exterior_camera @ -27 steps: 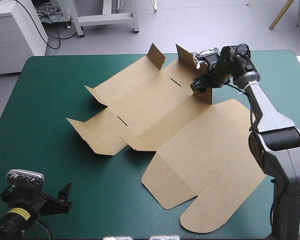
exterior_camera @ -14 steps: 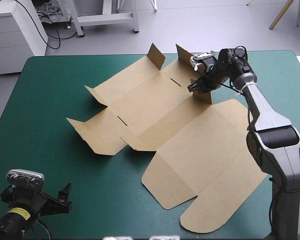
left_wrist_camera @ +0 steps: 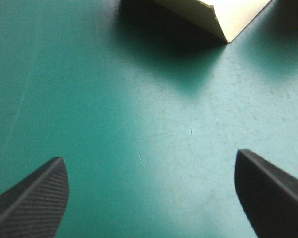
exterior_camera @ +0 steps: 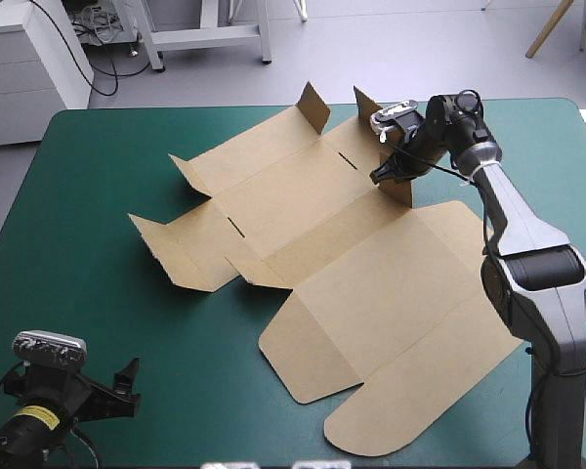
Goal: Fold the box
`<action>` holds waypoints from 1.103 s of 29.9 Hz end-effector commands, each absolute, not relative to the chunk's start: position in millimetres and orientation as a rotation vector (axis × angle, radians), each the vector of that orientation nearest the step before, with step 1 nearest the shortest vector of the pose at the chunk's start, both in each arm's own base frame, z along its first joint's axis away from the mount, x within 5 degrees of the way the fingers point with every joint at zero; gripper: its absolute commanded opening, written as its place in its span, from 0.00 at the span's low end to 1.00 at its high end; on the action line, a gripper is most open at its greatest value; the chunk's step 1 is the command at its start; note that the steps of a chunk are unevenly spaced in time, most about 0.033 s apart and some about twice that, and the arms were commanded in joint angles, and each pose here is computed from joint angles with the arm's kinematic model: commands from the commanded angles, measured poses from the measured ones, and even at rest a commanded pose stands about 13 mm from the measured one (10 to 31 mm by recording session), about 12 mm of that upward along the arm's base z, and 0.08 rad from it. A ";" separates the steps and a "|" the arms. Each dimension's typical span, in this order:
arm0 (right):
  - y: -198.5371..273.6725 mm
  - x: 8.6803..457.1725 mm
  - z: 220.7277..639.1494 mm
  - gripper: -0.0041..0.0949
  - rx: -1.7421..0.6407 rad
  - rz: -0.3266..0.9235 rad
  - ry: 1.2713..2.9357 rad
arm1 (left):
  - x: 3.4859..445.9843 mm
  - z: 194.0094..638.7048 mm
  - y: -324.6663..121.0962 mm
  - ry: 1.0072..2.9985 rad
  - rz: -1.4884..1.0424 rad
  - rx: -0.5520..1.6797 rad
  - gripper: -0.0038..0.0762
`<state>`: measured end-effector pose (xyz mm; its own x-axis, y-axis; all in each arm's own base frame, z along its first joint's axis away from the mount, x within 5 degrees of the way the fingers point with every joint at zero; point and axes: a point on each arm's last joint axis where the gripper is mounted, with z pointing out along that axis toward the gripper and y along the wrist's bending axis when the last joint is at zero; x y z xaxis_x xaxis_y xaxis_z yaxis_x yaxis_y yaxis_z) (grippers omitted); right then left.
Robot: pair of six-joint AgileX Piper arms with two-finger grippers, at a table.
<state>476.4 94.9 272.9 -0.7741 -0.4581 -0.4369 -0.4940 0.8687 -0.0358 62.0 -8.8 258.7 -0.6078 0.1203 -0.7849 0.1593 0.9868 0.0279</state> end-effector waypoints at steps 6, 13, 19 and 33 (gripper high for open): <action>97.7 469.4 317.7 0.02 -0.932 0.075 2.352 | 66.9 271.3 -10.1 2.158 -0.073 0.181 0.84; 110.7 467.8 322.2 0.02 -1.206 0.150 2.137 | 66.9 271.3 -10.1 2.159 -0.075 0.177 0.84; 119.7 465.2 325.9 0.02 -1.354 0.208 1.978 | 66.9 271.3 -10.1 2.159 -0.075 0.177 0.84; 145.2 453.5 337.3 0.02 -1.742 0.241 1.391 | 67.0 271.5 -10.2 2.157 -0.075 0.177 0.84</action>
